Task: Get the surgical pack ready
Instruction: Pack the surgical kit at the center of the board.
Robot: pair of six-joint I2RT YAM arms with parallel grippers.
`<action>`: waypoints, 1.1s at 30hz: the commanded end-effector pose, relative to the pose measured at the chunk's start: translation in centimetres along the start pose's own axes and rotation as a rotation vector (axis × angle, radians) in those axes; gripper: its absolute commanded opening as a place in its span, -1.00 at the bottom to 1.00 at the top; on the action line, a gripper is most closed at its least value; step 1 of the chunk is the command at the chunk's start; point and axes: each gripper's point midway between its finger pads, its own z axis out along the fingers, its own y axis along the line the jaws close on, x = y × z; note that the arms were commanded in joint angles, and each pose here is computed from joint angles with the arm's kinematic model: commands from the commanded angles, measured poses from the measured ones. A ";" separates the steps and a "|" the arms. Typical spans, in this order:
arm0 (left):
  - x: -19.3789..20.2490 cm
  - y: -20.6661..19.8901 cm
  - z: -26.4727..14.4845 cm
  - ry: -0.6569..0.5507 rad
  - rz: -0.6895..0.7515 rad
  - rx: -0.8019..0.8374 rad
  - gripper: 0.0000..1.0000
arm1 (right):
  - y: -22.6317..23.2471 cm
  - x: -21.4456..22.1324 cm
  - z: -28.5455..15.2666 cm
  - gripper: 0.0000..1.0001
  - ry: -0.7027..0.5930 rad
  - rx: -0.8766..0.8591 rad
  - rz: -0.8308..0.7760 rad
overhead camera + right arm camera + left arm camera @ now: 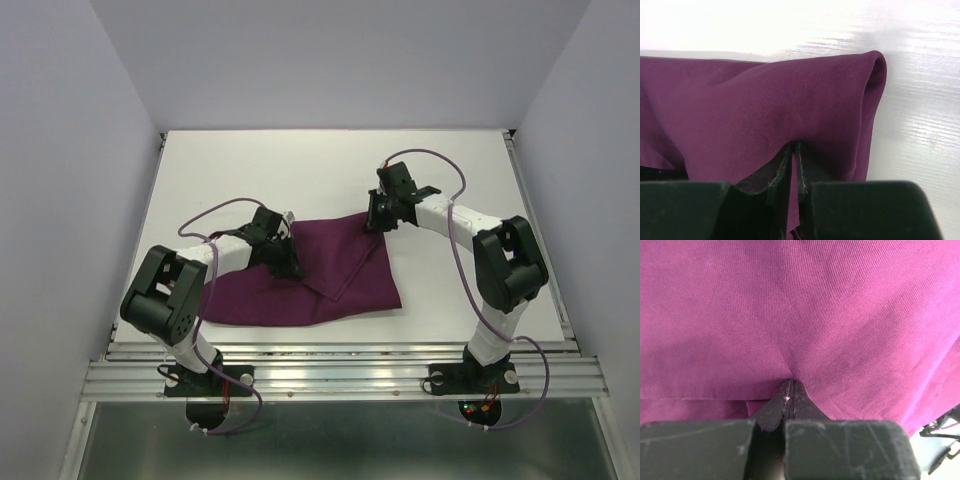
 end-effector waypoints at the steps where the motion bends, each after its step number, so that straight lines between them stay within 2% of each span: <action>1: -0.9 0.4 -1.4 -0.031 0.053 -0.076 -1.00 | 1.6 -2.6 -2.6 -0.72 -0.090 -0.036 -0.026; 5: -3.4 -1.2 -2.9 -0.096 0.078 -0.066 -1.00 | 3.0 -4.3 -3.7 -0.72 -0.127 -0.076 -0.025; 10: -4.4 -1.5 -2.9 -0.121 0.074 -0.075 -1.00 | 2.0 -4.9 -2.9 -0.72 -0.147 -0.017 -0.020; 22: -7.0 -4.2 -2.3 -0.155 0.076 -0.004 -1.00 | -0.8 -2.8 0.3 -0.72 -0.082 0.077 -0.010; 27: -7.2 -4.9 -2.0 -0.140 0.092 0.003 -1.00 | 0.1 -4.0 -2.1 -0.71 -0.126 0.050 -0.017; 33: -4.6 -6.3 -2.2 -0.078 0.123 0.053 -1.00 | 0.2 -3.5 -5.8 -0.71 -0.150 0.031 -0.036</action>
